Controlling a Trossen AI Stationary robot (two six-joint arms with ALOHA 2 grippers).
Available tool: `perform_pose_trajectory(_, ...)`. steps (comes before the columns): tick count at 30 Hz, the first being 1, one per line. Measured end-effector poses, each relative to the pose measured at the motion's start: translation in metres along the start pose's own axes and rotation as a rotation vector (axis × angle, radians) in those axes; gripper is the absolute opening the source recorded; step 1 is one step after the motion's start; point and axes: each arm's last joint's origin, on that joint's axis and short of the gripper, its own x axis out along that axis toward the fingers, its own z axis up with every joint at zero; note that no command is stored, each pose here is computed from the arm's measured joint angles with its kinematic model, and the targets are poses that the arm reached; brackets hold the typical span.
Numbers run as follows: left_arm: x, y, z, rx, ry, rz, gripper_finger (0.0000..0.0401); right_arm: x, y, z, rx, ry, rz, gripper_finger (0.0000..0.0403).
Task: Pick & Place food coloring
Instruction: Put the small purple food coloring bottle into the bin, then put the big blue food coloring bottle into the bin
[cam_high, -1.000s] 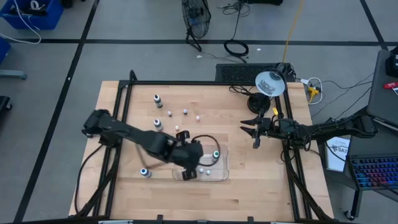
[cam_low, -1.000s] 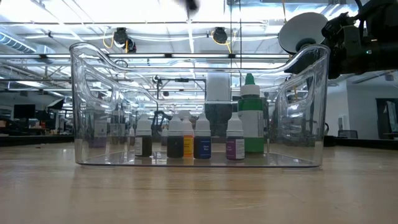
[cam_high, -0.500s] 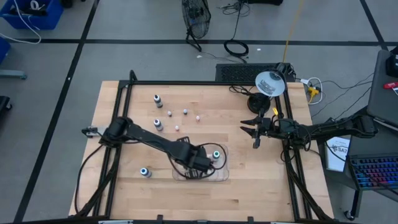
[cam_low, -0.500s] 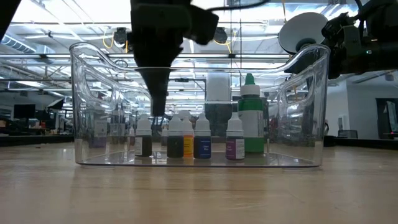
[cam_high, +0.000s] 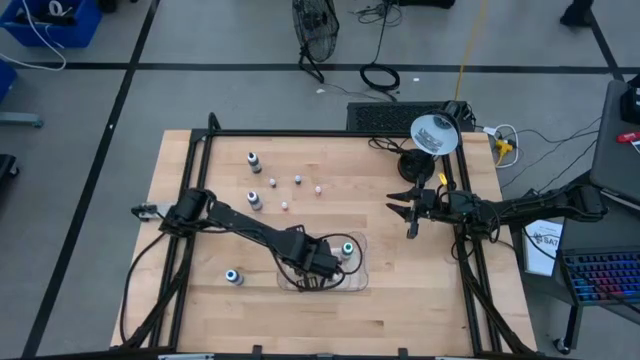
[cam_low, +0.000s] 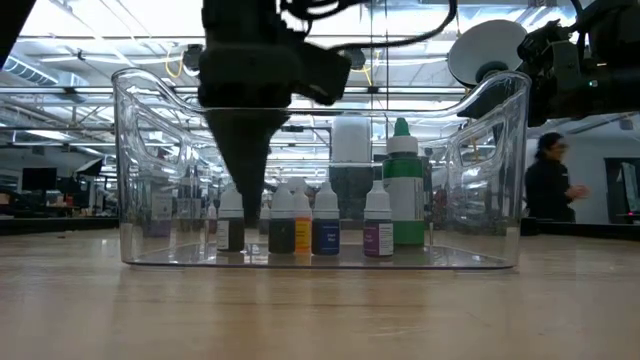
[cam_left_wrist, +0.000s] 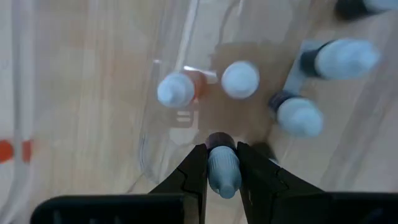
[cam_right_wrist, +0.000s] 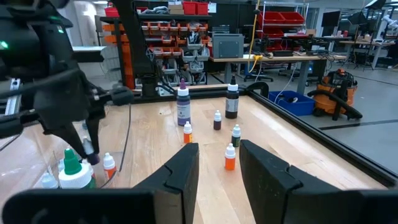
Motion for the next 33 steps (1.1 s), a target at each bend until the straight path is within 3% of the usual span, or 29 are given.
perform_pose_trajectory(14, 0.015, 0.008, 0.005, -0.032, -0.027, -0.046, 0.0065, 0.0, 0.0, 0.0, 0.0, 0.0, 0.0, 0.0107)
perform_pose_trajectory(23, 0.013, 0.006, 0.005, -0.052, -0.031, -0.052, 0.0197, 0.0, 0.0, 0.0, 0.0, 0.0, 0.0, 0.0106)
perform_pose_trajectory(29, 0.007, 0.007, 0.004, -0.063, -0.032, -0.071, 0.0231, 0.0, 0.0, 0.0, 0.0, 0.0, 0.0, 0.0105)
perform_pose_trajectory(33, -0.019, 0.015, 0.002, -0.083, -0.1, -0.092, 0.0237, 0.0, 0.0, 0.0, 0.0, 0.0, 0.001, 0.0106)
